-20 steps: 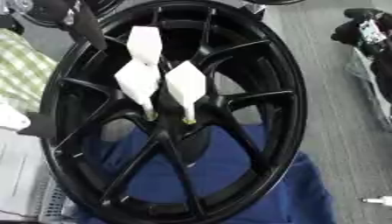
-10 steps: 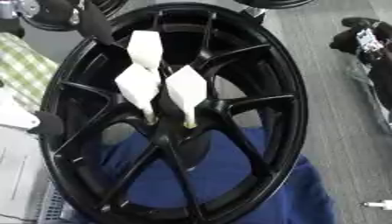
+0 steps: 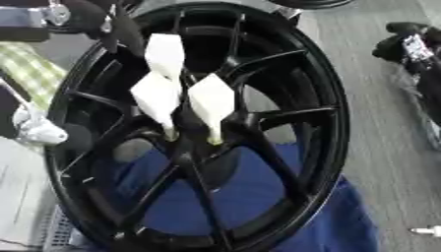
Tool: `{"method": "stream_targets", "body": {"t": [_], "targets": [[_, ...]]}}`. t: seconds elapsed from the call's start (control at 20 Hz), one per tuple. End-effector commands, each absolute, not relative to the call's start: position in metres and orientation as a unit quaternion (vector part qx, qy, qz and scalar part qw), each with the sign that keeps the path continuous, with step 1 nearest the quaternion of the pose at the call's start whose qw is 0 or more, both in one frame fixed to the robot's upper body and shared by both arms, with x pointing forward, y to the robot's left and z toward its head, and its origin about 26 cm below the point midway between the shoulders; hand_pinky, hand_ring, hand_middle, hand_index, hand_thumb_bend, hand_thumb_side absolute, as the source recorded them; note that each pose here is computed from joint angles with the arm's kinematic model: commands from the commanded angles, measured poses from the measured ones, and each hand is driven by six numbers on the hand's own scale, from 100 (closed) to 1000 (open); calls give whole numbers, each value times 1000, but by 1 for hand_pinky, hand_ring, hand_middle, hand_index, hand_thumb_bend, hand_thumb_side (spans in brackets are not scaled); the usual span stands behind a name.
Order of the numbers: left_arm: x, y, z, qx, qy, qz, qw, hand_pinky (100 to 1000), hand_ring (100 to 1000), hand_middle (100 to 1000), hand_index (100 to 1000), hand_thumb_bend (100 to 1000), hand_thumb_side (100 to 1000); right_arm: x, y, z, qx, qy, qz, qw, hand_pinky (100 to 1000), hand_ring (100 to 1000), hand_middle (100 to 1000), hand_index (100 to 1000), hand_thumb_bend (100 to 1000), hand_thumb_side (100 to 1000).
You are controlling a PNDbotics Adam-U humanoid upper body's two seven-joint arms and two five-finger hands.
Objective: Pull the pin out of the wheel hub.
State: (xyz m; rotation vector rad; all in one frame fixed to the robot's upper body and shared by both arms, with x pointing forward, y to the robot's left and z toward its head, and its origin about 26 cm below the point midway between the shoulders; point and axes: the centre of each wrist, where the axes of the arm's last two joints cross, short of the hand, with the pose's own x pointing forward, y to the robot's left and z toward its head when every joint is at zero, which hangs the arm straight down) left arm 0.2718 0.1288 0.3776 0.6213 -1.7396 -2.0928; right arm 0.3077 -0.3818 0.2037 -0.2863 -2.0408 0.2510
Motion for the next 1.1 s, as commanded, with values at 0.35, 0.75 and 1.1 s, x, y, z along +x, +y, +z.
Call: {"method": "stream_targets", "body": {"t": [0.35,0.75,1.1], "targets": [[267,124,380,244,-620,-730,149,704,663,736,831,683,146,305,-382,214,-126,-852,114,495,865,700,610,785,100,664],[270,122,373,254,-616,-728,161,739,776,774,831,689,125,306,-381,213,-125,-852,114,496,865,700,610,785,100,668],[278,118,367,246,-607,-733,186,793,829,826,855,594,203,306,-381,213,-125,-851,113,497,866,700,610,785,100,671]]}}
